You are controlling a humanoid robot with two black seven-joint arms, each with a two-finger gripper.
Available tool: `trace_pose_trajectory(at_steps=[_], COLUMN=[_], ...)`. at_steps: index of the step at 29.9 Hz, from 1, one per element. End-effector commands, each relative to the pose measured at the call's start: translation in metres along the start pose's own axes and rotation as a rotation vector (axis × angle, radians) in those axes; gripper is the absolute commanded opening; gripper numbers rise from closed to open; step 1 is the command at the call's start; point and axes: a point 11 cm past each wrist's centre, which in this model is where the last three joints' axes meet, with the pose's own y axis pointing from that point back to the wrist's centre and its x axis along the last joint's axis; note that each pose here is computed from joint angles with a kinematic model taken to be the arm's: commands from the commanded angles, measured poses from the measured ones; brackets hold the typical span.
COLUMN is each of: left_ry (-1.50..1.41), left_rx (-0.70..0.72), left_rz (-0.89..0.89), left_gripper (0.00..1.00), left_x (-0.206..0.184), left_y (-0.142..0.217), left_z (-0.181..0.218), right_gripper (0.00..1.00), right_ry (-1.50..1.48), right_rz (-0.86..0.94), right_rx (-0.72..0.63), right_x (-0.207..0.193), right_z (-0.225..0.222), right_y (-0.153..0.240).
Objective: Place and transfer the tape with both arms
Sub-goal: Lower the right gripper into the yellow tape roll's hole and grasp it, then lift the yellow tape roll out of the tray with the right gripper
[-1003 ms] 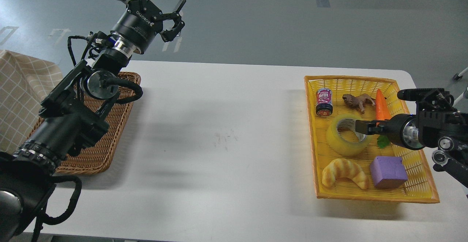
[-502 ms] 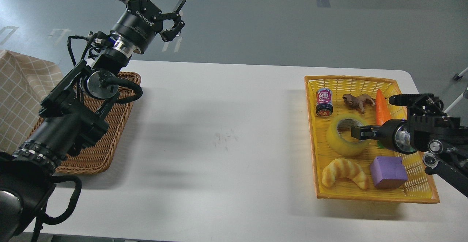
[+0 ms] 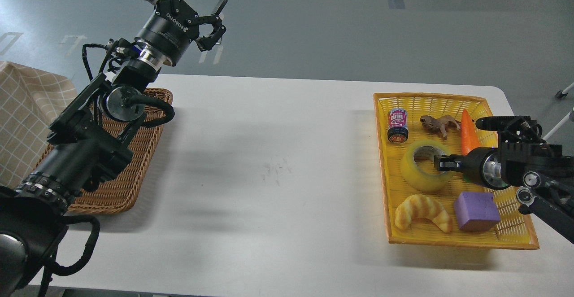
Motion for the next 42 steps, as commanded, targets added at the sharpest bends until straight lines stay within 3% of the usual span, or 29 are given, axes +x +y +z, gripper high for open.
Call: trace_pose_trajectory(at_steps=[1,6,16,32,42], left_ry=[0.001,0.001,0.0,-0.006,-0.005], left_rx=[0.001,0.001,0.001,-0.007,-0.015], left_rz=[0.001,0.0,0.0,-0.006,-0.006], left_gripper=[0.99,0.98,0.99,0.98,0.98], left_x=[0.0,0.0,0.0,-0.002,-0.002], left_y=[0.0,0.0,0.0,-0.003,-0.004], left_z=[-0.001,-0.001,0.0,0.005,0.007], right_gripper=[0.21,0.0,0.0,0.0,0.0], right_ry=[-0.001,-0.003,0.02,0.111,0.134], right_rz=[0.0,0.001,0.057,0.241,0.337], right_rx=[0.0,0.003,0.033,0.098,0.127], right_x=[0.0,0.001,0.026,0.099,0.139], right_z=[0.0,-0.001,-0.013,-0.023,-0.039], right_y=[0.0,0.0,0.01,0.089,0.114])
